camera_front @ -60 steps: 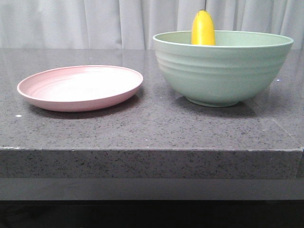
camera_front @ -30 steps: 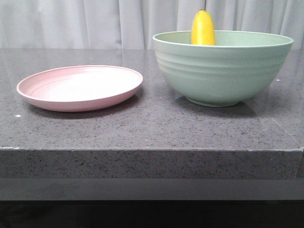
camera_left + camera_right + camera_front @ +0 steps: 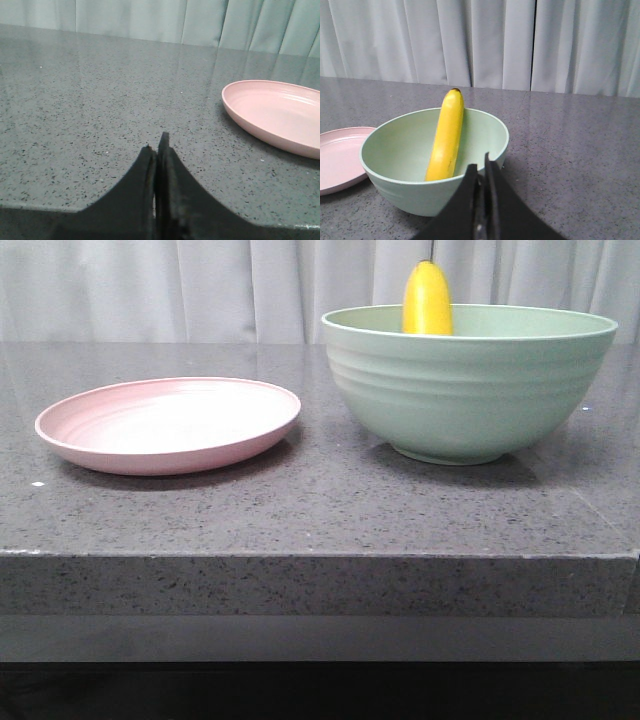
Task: Transfer banana from pink plate to green bowl
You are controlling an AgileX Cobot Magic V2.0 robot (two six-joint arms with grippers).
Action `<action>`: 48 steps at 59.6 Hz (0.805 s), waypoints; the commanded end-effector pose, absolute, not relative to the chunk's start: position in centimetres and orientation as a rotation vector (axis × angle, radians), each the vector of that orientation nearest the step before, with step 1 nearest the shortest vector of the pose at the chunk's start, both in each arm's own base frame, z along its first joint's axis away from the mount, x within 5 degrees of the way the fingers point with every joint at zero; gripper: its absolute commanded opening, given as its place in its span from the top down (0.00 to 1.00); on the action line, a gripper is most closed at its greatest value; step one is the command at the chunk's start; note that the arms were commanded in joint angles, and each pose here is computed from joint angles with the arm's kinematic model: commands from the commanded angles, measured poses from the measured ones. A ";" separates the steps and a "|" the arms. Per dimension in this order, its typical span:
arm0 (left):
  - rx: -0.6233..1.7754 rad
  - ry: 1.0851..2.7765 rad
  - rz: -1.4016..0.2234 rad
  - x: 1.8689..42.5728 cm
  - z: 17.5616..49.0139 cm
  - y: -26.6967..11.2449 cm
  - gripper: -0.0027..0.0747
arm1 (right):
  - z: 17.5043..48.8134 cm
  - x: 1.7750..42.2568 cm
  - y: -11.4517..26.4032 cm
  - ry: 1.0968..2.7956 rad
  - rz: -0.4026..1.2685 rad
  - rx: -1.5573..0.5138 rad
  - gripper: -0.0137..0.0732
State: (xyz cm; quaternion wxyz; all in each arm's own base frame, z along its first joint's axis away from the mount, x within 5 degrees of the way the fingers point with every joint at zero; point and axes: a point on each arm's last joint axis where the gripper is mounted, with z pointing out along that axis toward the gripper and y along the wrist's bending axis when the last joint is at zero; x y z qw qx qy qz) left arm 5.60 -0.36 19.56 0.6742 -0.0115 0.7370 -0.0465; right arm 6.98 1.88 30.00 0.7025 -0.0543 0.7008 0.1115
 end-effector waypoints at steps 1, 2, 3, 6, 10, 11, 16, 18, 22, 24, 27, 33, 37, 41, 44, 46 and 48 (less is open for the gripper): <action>-0.038 1.557 -0.105 5.5 20.3 -0.3 0.99 | 31.4 7.0 1.5 1.486 0.222 -0.085 0.94; -0.038 1.557 -0.105 5.5 20.3 -0.3 0.99 | 31.4 7.0 1.5 1.486 0.222 -0.085 0.94; -0.038 1.557 -0.105 5.5 20.3 -0.3 0.99 | 31.4 7.0 1.5 1.486 0.222 -0.085 0.94; -0.038 1.557 -0.105 5.5 20.3 -0.3 0.99 | 31.4 7.0 1.5 1.486 0.222 -0.085 0.94; -0.038 1.557 -0.105 5.5 20.3 -0.3 0.99 | 31.3 7.0 1.5 1.487 0.222 -0.085 0.94; -0.038 1.557 -0.105 5.5 20.3 -0.3 0.99 | 31.2 7.0 1.5 1.488 0.220 -0.083 0.94; -0.038 1.557 -0.105 5.5 20.3 -0.3 0.99 | 30.4 7.2 1.4 1.504 0.203 -0.076 0.94; -0.038 1.557 -0.105 5.5 20.3 -0.3 0.99 | 29.8 7.3 1.3 1.516 0.190 -0.072 0.94; -0.038 1.557 -0.105 5.5 20.3 -0.3 0.99 | 28.6 7.3 1.1 1.537 0.162 -0.059 0.94; -0.038 1.557 -0.105 5.5 20.3 -0.3 0.99 | 28.0 7.3 1.0 1.539 0.156 -0.039 0.94; -0.038 1.557 -0.105 5.5 20.3 -0.3 0.99 | 27.1 7.2 0.7 1.527 0.152 -0.002 0.94; -0.038 1.557 -0.105 5.5 20.3 -0.3 0.99 | 25.3 6.8 0.3 1.490 0.101 0.028 0.94; -0.039 1.557 -0.106 5.5 20.3 -0.3 0.99 | 24.2 6.5 0.1 1.475 0.080 0.046 0.94; -0.039 1.557 -0.106 5.5 20.3 -0.3 0.99 | 22.8 6.1 0.0 1.473 0.066 0.060 0.94; -0.039 1.557 -0.106 5.5 20.3 -0.3 0.99 | 22.1 5.9 0.0 1.468 0.065 0.065 0.94; -0.039 1.557 -0.106 5.5 20.3 -0.3 0.99 | 21.5 5.7 -0.1 1.463 0.073 0.076 0.94; -0.039 1.557 -0.106 5.5 20.3 -0.3 0.99 | 21.0 5.6 -0.1 1.458 0.084 0.085 0.94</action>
